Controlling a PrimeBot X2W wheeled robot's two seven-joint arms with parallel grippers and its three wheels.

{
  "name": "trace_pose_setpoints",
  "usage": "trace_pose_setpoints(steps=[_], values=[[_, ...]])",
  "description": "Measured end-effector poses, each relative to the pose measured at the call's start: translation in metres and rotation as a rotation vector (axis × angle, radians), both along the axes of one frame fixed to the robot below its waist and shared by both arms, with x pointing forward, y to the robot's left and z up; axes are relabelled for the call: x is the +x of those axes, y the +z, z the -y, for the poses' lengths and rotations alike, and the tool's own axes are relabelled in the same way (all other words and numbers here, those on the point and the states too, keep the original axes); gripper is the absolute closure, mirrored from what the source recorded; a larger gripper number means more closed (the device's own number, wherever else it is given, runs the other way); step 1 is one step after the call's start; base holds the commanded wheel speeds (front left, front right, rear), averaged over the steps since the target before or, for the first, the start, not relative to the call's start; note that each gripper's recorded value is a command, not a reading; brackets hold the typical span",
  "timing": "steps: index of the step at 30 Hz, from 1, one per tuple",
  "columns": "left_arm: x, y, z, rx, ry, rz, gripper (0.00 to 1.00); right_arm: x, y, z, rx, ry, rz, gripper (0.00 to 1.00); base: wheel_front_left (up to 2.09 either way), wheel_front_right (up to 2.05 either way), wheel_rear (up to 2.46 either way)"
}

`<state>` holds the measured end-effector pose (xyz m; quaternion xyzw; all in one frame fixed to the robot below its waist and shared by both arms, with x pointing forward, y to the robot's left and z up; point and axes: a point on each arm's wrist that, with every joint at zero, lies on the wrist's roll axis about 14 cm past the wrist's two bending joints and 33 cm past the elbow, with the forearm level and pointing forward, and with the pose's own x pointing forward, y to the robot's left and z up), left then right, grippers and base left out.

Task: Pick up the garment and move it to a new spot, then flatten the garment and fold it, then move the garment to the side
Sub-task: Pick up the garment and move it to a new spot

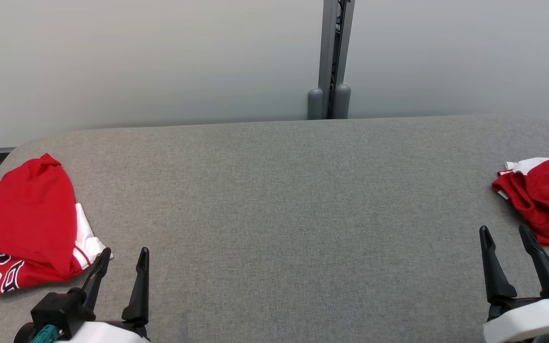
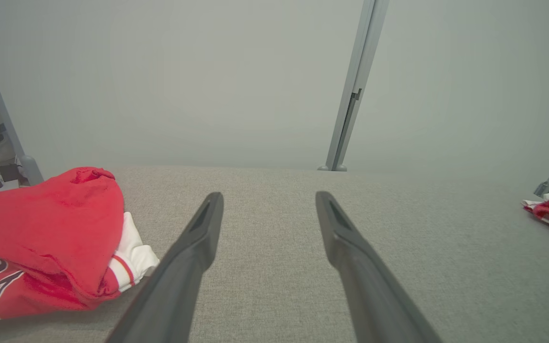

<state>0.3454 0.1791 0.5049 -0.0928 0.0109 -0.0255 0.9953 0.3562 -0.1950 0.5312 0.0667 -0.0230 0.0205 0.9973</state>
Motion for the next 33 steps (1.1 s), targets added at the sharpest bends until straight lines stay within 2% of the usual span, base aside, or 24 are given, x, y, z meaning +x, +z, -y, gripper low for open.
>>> trace_pose_setpoints(steps=[22, 27, 33], values=[[0.001, -0.002, -0.005, -0.013, 0.019, -0.004, 0.00, 0.004, 0.000, -0.004, 0.003, 0.005, 0.003, 0.00, 0.00, 0.00, 0.00], [-0.002, 0.003, -0.019, -0.022, 0.070, 0.019, 0.00, 0.012, 0.001, -0.021, 0.003, 0.057, 0.005, 0.00, 0.00, 0.00, 0.00], [-0.018, 0.004, -0.054, -0.024, 0.186, 0.032, 0.00, 0.027, 0.008, -0.059, 0.007, 0.168, 0.022, 0.00, 0.00, 0.00, 0.00]])
